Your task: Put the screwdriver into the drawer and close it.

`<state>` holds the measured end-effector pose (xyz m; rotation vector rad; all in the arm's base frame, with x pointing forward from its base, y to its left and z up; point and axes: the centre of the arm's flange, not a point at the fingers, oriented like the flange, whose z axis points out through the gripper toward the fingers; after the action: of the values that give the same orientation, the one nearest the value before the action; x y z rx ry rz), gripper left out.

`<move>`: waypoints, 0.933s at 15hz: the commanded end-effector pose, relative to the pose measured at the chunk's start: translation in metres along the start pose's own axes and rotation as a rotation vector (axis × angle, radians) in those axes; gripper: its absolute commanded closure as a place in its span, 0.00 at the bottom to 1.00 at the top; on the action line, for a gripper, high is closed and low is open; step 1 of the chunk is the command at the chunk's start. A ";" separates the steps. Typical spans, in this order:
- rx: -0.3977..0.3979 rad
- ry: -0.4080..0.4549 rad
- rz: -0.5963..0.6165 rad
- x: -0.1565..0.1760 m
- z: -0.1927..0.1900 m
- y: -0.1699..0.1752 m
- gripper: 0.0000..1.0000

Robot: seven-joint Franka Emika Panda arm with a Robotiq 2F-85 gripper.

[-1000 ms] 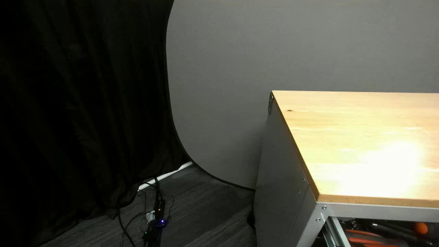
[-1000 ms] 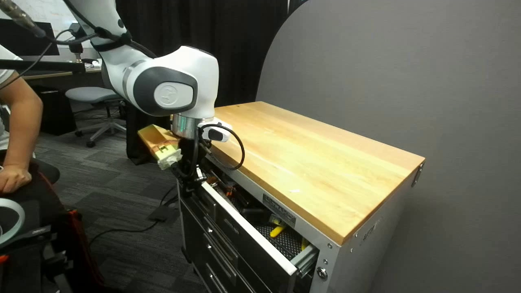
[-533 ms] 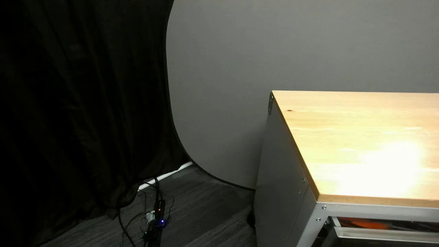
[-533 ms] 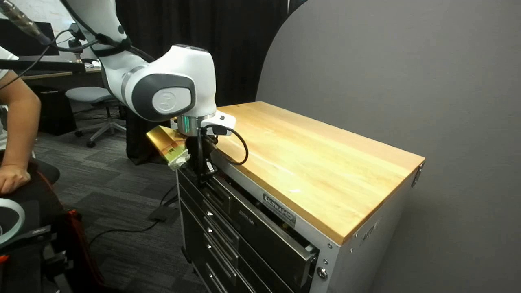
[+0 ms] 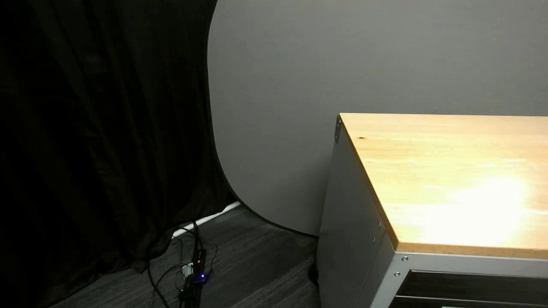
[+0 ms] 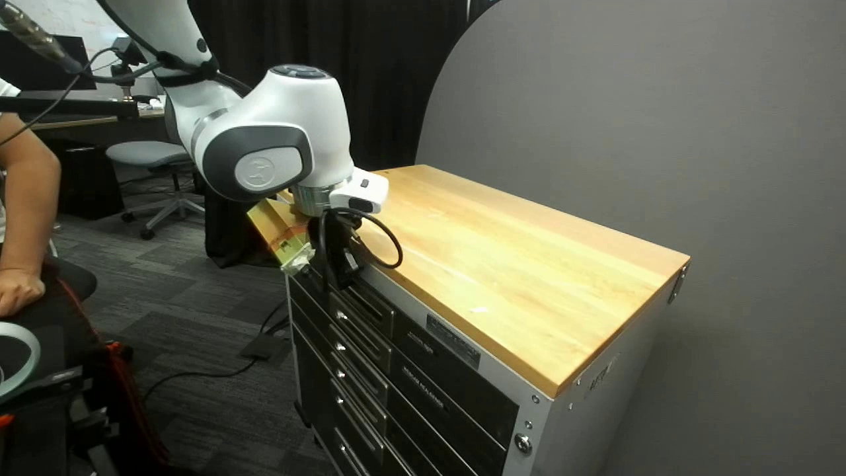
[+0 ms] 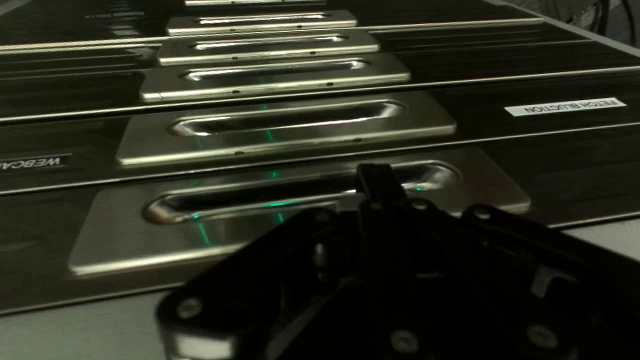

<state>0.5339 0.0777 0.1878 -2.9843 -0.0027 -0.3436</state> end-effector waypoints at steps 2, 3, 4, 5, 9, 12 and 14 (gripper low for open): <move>0.038 0.082 0.001 0.008 -0.021 0.005 1.00; 0.021 0.052 -0.004 0.010 -0.025 0.004 1.00; -0.003 0.032 -0.003 0.012 -0.029 0.003 1.00; -0.020 -0.005 -0.005 0.014 -0.036 0.002 1.00; -0.109 -0.125 -0.042 0.029 -0.071 -0.001 1.00; -0.155 -0.251 -0.070 0.037 -0.098 -0.016 0.99; -0.165 -0.315 -0.089 0.042 -0.112 -0.031 0.77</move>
<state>0.5395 0.0716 0.2748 -3.1473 -0.1120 0.0209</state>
